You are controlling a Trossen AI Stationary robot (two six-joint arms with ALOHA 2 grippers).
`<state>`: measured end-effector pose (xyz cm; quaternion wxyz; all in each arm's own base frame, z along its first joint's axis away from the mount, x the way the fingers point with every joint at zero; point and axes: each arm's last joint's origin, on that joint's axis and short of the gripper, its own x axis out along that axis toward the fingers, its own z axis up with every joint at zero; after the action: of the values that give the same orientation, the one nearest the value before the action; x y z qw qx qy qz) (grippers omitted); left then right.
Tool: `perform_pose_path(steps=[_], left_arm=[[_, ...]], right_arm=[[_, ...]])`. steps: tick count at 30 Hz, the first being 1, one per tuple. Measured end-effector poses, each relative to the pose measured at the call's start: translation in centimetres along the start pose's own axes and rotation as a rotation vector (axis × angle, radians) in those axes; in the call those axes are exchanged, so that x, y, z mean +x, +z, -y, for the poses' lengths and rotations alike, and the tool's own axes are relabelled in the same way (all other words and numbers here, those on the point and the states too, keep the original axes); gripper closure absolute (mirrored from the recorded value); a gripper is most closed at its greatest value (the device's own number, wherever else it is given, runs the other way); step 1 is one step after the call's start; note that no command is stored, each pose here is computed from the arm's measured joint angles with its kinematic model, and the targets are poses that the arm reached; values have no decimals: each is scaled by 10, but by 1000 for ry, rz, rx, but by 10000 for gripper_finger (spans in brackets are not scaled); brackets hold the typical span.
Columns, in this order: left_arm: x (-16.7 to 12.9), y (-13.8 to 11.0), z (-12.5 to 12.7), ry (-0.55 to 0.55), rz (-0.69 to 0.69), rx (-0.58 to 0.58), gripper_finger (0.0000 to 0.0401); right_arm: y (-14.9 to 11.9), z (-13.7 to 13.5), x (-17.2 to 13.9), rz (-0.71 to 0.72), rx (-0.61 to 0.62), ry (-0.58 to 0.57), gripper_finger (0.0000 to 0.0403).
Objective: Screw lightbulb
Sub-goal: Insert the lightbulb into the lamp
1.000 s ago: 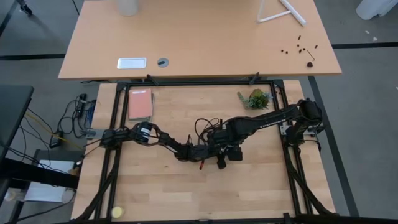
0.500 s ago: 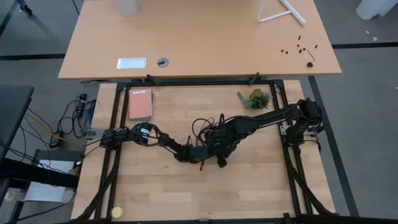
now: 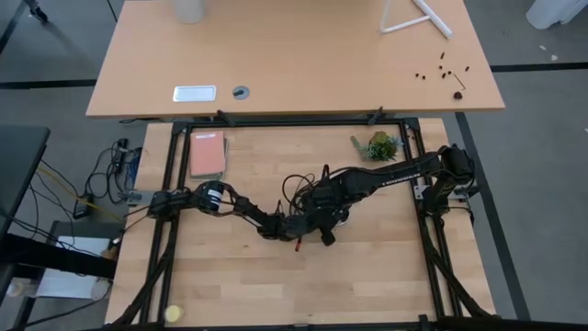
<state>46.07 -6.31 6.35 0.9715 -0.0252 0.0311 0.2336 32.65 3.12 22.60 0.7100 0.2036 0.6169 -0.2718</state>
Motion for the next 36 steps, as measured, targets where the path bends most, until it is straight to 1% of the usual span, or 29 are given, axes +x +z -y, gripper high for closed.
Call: perform_pose_path(steps=[5, 9, 11, 16, 21, 25, 27, 30, 33, 36], left_arm=[[0, 0, 0, -8, -2, 3, 203], [1, 0, 0, -31, -6, 10, 203], [1, 0, 0, -34, -6, 10, 203], [1, 0, 1, -36, -5, 26, 203], [1, 0, 1, -46, -6, 28, 203], [1, 0, 1, -48, -6, 20, 203], [1, 0, 1, -50, -7, 11, 203], [1, 0, 2, -68, -9, 8, 203], [0, 0, 3, -93, -10, 9, 203], [-1, -1, 6, -149, -14, 12, 203]], right_arm=[[3, -4, -8, 43, -101, 2, 87], [2, -4, -17, 75, -137, 11, 58], [-2, -3, -26, 119, -146, -14, 49], [-17, -1, -44, 187, -198, -78, 43], [-35, -8, -70, 323, -235, -25, 43], [-57, -8, -86, 420, -245, -40, 44], [-72, -4, -85, 458, -247, -65, 45], [-97, 8, -71, 458, -235, -85, 50], [-121, 25, -56, 479, -208, -43, 57], [-142, 36, -42, 530, -217, 65, 64]])
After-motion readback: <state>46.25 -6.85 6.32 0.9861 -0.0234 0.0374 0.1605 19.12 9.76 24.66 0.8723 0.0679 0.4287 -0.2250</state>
